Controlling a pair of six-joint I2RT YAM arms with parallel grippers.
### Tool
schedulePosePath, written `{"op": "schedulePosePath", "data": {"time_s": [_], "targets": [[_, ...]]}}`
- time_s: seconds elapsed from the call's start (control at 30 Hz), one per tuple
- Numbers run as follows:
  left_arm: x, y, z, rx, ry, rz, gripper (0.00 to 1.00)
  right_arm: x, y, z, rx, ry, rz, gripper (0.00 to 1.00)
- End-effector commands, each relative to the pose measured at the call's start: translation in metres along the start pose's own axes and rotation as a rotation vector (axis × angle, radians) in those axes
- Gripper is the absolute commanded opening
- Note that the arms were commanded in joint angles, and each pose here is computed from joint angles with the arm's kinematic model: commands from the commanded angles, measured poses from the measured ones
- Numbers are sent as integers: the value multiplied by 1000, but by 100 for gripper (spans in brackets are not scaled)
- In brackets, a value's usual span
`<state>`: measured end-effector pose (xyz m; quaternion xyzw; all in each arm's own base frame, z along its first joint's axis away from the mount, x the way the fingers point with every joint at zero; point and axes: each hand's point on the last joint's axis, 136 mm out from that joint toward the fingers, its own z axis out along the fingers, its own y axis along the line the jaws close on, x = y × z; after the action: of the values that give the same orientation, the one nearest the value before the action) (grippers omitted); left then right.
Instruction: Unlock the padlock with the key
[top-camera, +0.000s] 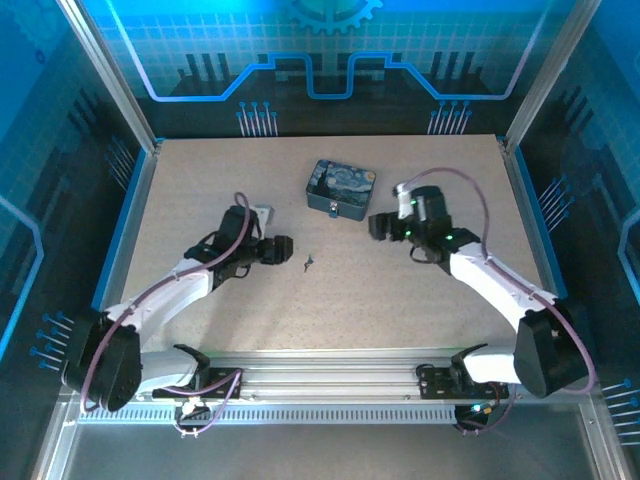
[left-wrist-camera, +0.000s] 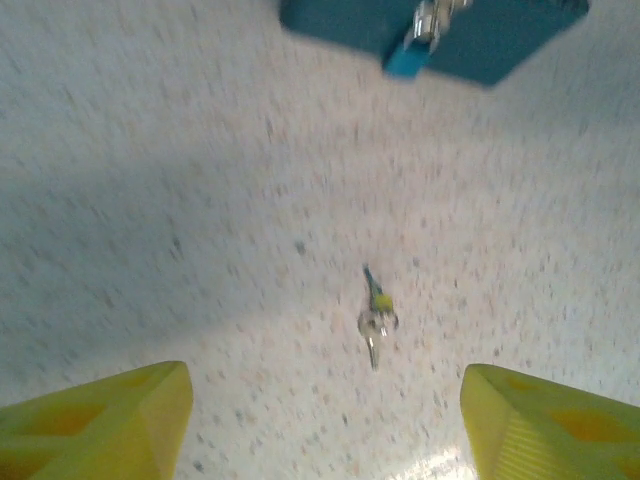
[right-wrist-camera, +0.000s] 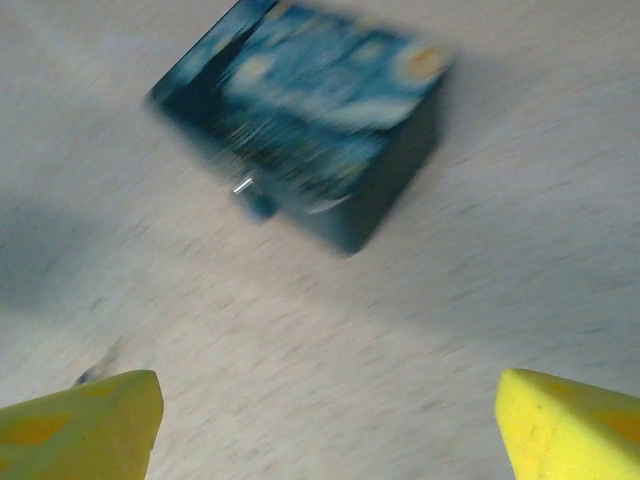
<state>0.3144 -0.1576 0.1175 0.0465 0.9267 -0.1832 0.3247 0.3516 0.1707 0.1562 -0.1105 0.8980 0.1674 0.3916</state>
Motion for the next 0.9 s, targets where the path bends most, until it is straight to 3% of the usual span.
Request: {"op": "schedulePosePath", "data": {"time_s": [0.0,0.2,0.33,0.63,0.87], "targets": [[19,-11,5,-12,90,-6,69,51,40,14,-105,203,25,83],[34,-23,17,-17,128,22,63,68,75,40,-226,287,34,64],[37,-29,25,-8,140,49,48,69,79,50,-251,294,49,52],[30,-47,52,-105,156,238,41,74,73,62,-246,326,70,45],[30,-47,79,-167,206,292,35,78,48,63,-237,326,197,42]]}}
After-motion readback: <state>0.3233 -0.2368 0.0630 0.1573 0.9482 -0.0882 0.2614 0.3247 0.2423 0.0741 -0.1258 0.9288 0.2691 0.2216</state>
